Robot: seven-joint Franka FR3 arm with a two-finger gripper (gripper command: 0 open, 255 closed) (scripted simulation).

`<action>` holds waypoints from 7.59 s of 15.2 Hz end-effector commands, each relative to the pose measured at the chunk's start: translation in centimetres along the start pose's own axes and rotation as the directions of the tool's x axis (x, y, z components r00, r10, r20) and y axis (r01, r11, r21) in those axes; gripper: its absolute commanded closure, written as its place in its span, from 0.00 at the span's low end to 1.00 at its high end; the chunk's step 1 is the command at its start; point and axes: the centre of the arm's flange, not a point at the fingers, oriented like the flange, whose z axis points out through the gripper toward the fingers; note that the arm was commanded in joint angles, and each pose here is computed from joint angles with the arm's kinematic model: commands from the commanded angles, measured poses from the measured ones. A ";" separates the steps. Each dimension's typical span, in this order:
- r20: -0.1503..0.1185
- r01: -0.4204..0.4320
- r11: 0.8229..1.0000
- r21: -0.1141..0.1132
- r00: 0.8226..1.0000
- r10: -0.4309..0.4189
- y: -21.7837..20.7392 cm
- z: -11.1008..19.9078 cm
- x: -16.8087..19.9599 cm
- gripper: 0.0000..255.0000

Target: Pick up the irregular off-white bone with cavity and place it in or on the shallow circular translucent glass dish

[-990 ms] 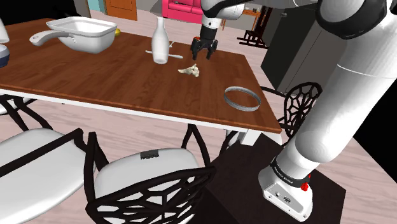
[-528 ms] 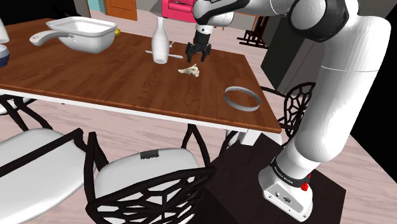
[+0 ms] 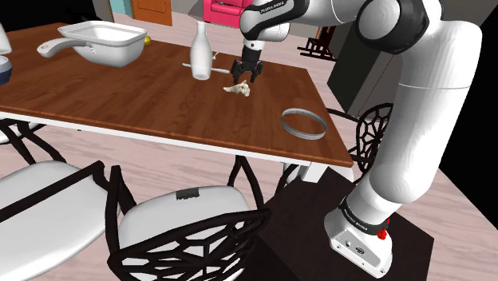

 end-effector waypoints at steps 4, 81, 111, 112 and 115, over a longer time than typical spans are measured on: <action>0.000 0.000 1.000 0.000 1.000 0.000 0.0 0.0 0.0 0.00; 0.347 0.307 0.856 -0.415 0.924 -0.163 -4.4 -6.0 -17.2 1.00; 0.113 -0.130 0.934 -0.332 0.978 0.176 7.3 -3.7 -34.3 0.00; 0.113 -0.130 0.934 -0.332 0.978 0.176 7.4 -3.3 -34.4 0.00; 0.113 -0.130 0.934 -0.332 0.978 0.176 7.9 -1.8 -34.6 0.00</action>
